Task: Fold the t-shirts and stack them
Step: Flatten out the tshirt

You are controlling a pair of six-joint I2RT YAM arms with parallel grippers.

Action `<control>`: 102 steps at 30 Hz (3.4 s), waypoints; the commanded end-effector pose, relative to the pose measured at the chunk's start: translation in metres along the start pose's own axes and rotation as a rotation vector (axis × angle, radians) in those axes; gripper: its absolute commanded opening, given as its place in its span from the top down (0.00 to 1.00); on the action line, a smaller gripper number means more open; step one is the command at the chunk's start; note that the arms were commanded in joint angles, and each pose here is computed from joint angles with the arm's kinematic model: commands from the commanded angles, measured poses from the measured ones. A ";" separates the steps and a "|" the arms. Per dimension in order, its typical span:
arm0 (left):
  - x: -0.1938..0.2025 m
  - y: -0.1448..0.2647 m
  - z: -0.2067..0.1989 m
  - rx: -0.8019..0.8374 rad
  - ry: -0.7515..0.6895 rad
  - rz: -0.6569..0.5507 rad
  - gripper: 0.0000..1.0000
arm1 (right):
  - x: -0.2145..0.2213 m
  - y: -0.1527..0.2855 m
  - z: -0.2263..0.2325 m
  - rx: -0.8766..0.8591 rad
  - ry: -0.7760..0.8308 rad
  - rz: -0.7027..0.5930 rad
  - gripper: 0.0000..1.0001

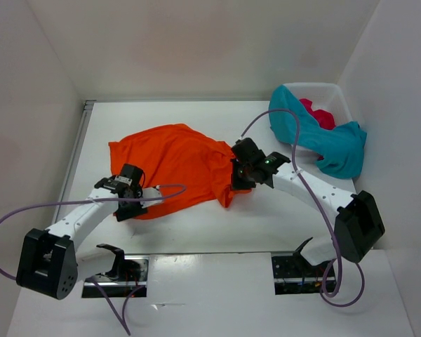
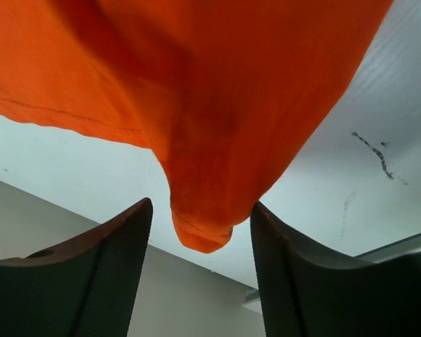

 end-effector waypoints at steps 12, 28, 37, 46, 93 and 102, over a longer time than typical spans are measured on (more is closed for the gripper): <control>0.018 -0.001 0.010 -0.031 0.038 0.108 0.82 | -0.013 0.005 -0.004 0.023 0.032 -0.070 1.00; -0.066 0.116 0.253 -0.636 0.554 -0.283 1.00 | -0.333 0.114 -0.042 0.144 0.016 -0.622 1.00; -0.065 0.346 0.345 -1.066 0.684 -0.825 1.00 | -0.389 0.370 -0.029 0.035 -0.072 -1.380 1.00; -0.060 0.161 0.272 -0.760 0.461 -0.462 1.00 | -0.309 0.216 -0.043 0.256 -0.079 -0.794 1.00; -0.018 0.145 0.252 -0.838 0.477 -0.168 1.00 | -0.224 0.099 -0.032 0.357 -0.095 -0.560 1.00; 0.037 0.038 0.115 -0.431 0.377 0.138 1.00 | -0.021 -0.012 -0.046 0.295 -0.136 -0.095 1.00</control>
Point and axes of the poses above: each gripper's point midway between its finger pads, its own y axis back along the fingers, its own z axis along the line the jaws close on, x = y × z, the point moved 2 cm from there along y, back along the fingers, and after that the axes turned 4 degrees about y, right-handed, at the moved point
